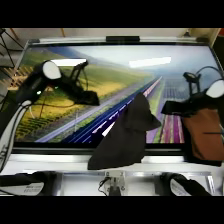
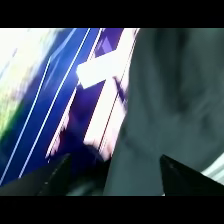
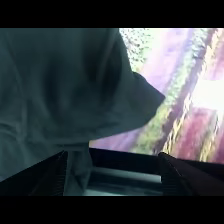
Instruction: Fold the shirts.
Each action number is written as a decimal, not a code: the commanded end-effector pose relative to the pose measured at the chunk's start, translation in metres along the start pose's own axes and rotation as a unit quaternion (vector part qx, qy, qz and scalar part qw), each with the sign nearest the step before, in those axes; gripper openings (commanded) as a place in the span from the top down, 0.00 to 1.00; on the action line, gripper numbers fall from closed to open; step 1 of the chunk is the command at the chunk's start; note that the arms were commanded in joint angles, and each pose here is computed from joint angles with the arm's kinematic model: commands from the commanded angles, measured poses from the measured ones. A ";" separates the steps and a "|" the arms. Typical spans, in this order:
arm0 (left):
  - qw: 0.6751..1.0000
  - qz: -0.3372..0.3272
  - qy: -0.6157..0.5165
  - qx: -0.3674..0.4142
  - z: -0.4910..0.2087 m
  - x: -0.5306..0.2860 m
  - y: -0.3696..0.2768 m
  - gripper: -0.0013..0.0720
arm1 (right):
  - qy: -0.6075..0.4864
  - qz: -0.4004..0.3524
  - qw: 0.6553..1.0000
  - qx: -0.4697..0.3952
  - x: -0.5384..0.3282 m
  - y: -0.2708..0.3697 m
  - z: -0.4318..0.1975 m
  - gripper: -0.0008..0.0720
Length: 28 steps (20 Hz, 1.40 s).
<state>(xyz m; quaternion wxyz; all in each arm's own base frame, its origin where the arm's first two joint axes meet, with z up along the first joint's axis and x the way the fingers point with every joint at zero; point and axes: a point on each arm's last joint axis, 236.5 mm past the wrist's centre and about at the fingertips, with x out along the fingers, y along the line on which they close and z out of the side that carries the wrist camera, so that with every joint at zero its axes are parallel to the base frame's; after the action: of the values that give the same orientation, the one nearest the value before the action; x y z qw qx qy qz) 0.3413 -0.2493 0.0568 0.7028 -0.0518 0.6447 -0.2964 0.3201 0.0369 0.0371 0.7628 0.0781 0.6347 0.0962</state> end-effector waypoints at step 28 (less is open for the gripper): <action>0.992 -0.058 0.105 -0.049 -0.160 0.132 -0.017 0.94 | 0.134 0.109 0.985 -0.012 0.095 0.002 0.003 0.87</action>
<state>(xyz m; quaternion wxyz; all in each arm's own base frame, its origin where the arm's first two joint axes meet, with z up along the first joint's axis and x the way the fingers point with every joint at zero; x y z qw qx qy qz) 0.1572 -0.2875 -0.0967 0.5797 -0.1224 0.7512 -0.2910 0.3272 0.0629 -0.0817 0.6350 0.1344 0.7391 0.1801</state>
